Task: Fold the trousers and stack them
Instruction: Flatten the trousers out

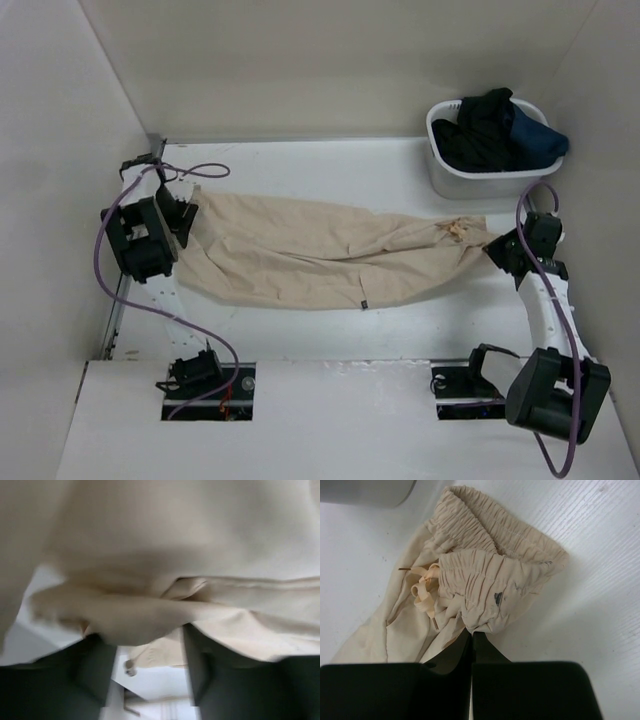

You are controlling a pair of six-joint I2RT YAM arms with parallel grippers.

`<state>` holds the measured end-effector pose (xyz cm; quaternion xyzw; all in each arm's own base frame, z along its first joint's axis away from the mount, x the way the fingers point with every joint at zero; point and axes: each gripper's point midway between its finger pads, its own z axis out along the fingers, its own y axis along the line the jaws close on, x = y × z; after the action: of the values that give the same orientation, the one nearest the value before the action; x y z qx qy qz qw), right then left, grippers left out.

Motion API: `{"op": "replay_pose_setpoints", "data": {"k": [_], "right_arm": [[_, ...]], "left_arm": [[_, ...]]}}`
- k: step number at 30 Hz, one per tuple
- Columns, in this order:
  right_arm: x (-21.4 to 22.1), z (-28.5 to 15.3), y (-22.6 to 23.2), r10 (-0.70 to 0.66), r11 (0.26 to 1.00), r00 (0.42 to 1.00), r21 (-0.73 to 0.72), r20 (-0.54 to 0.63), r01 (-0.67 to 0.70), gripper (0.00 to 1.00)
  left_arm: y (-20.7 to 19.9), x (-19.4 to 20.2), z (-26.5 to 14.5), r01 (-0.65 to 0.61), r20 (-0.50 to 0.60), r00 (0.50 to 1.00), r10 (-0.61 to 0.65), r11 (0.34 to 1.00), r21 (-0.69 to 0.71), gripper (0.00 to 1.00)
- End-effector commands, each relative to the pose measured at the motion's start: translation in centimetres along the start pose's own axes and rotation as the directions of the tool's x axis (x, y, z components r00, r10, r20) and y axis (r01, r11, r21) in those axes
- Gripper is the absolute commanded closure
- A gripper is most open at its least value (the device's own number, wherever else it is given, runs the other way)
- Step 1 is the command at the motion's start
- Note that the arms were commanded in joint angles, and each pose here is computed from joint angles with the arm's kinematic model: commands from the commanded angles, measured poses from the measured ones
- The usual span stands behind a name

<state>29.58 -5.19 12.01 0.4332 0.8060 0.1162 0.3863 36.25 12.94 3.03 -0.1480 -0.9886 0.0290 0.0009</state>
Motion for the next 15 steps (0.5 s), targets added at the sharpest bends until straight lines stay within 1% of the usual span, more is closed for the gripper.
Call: {"op": "replay_pose_setpoints", "data": {"k": [1,3,4,6,9,11,14,15], "right_arm": [[-1.5,0.0,1.4,-0.009,0.999,0.998,-0.044,0.059,0.012,1.0],[-0.9,0.3,0.8,-0.005,1.0,0.999,-0.03,0.045,0.007,1.0],[-0.7,0.4,0.7,-0.003,1.0,0.999,-0.026,0.04,0.004,1.0],[-0.5,0.5,0.5,-0.004,1.0,0.999,-0.02,0.036,0.005,1.0],[-0.7,0.3,0.4,-0.006,1.0,0.999,-0.01,0.052,0.007,1.0],[-0.9,0.1,0.4,-0.009,1.0,0.998,-0.009,0.065,0.009,1.0],[-0.9,-0.1,0.3,-0.013,1.0,0.997,-0.008,0.07,0.014,1.0],[-0.9,-0.2,0.2,-0.015,1.0,0.997,-0.004,0.071,0.015,1.0]], "left_arm": [[2.8,-2.7,-9.3,0.093,0.35,0.935,-0.052,0.991,-0.101,0.43],[2.6,-1.7,-12.3,0.12,0.427,0.902,-0.057,0.985,-0.123,0.26],[2.4,-0.8,-13.2,0.127,0.44,0.896,-0.058,0.983,-0.13,0.25],[1.9,1.8,-13.3,0.149,0.429,0.899,-0.085,0.982,-0.118,0.25],[0.8,5.2,-11.2,0.169,0.382,0.915,-0.134,0.984,-0.06,0.26],[0.0,6.8,-8.8,0.18,0.342,0.924,-0.169,0.984,-0.001,0.28],[-1.5,8.0,-5.1,0.193,0.265,0.94,-0.214,0.976,0.104,0.32],[-1.8,8.0,-4.4,0.198,0.26,0.939,-0.224,0.972,0.124,0.43]]}}
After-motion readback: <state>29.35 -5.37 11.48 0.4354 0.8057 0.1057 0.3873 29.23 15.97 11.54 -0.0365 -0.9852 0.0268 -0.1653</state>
